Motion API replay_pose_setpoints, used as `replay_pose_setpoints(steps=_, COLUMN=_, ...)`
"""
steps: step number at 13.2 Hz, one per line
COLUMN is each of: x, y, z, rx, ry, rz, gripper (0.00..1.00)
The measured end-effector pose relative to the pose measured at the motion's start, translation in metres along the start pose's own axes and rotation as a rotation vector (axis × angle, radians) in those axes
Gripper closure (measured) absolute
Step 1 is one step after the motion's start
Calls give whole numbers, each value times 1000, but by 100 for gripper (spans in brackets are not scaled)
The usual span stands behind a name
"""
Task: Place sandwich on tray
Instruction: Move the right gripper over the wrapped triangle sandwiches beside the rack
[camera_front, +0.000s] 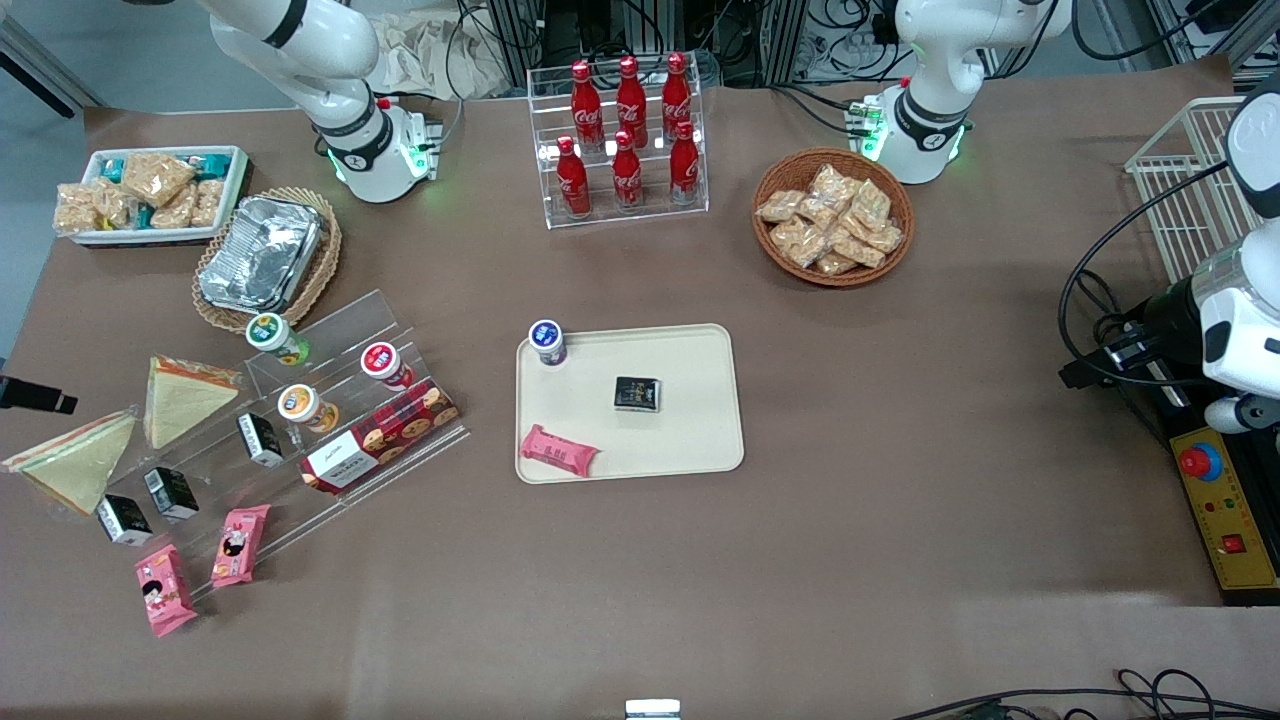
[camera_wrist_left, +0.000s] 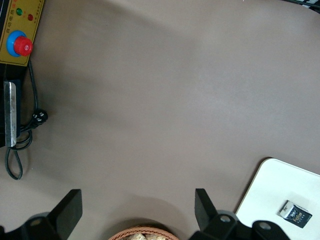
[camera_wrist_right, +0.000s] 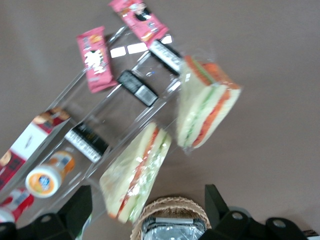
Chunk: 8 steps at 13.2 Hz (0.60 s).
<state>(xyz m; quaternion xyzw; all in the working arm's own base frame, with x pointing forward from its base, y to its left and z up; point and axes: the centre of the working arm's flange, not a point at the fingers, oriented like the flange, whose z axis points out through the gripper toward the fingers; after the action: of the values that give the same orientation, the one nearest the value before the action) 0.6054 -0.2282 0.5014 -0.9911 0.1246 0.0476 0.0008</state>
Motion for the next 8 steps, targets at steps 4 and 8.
replay_pose_setpoints(steps=4, x=24, y=55, z=39, rx=-34, ry=63, rz=83, gripper=0)
replay_pose_setpoints(steps=8, x=41, y=76, z=83, rx=-43, ry=68, rz=71, gripper=0)
